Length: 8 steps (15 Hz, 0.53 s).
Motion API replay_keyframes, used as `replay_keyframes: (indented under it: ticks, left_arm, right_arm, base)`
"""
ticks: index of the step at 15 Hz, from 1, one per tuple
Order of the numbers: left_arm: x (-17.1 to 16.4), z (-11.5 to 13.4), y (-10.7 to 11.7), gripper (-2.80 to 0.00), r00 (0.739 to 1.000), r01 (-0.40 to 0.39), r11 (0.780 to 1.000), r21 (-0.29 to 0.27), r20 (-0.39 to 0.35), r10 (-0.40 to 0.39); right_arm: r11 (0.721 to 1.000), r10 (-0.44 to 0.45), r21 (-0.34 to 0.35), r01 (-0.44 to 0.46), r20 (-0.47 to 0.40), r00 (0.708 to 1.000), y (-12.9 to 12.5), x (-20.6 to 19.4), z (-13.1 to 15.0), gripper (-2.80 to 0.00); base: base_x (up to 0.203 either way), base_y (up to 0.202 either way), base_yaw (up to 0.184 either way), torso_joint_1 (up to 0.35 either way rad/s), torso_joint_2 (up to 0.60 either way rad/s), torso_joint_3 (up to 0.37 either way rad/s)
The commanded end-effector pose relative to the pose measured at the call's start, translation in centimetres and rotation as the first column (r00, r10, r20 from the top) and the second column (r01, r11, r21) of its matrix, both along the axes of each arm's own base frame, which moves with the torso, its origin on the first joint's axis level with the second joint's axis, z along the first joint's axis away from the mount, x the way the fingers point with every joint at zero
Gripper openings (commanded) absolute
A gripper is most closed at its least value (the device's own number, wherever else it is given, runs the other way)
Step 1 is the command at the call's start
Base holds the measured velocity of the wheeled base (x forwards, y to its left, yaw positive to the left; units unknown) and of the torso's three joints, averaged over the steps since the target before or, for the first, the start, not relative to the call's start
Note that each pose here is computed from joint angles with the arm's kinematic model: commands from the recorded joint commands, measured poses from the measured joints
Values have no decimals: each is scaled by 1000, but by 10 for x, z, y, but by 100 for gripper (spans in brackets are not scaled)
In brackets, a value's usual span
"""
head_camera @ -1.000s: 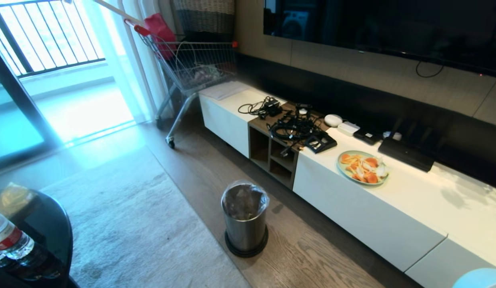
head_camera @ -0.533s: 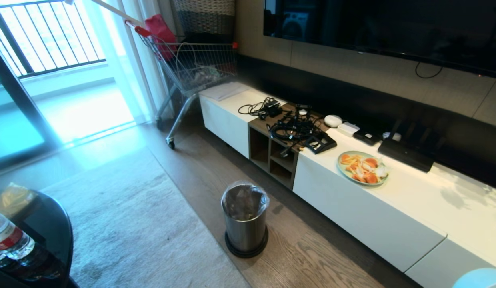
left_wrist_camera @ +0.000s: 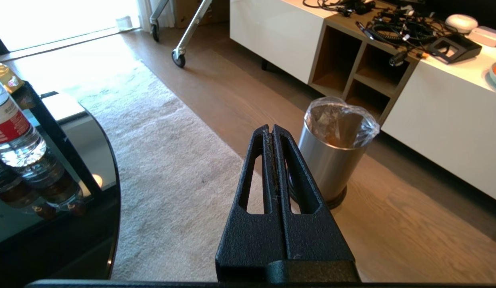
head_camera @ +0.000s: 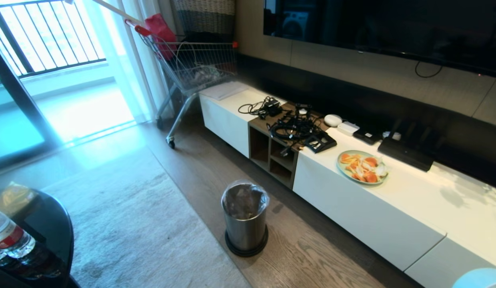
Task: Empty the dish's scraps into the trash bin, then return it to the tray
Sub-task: Put the bowl back to the table
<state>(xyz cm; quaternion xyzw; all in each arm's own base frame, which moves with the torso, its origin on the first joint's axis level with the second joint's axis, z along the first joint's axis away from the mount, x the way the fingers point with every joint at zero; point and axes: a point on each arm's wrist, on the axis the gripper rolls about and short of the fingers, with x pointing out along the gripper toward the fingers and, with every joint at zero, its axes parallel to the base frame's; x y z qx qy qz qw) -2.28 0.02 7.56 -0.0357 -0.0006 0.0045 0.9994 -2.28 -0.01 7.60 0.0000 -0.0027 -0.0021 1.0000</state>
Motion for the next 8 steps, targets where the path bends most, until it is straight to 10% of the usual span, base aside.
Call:
replay_keyframes:
  ticks: [1, 8]
  left_arm:
    - [0, 0, 0, -280, 1000, 0, 1000, -1, 1, 0]
    - [0, 0, 0, -280, 1000, 0, 1000, -2, 1, 0]
  right_arm:
    - [1000, 1, 0, -1, 0, 1000, 0, 0, 0, -280]
    - [1000, 0, 0, 0, 1, 1000, 0, 0, 0, -280]
  base:
    - [-129, 0, 2, 9, 4, 2]
    - [-186, 0, -2, 1, 4, 5]
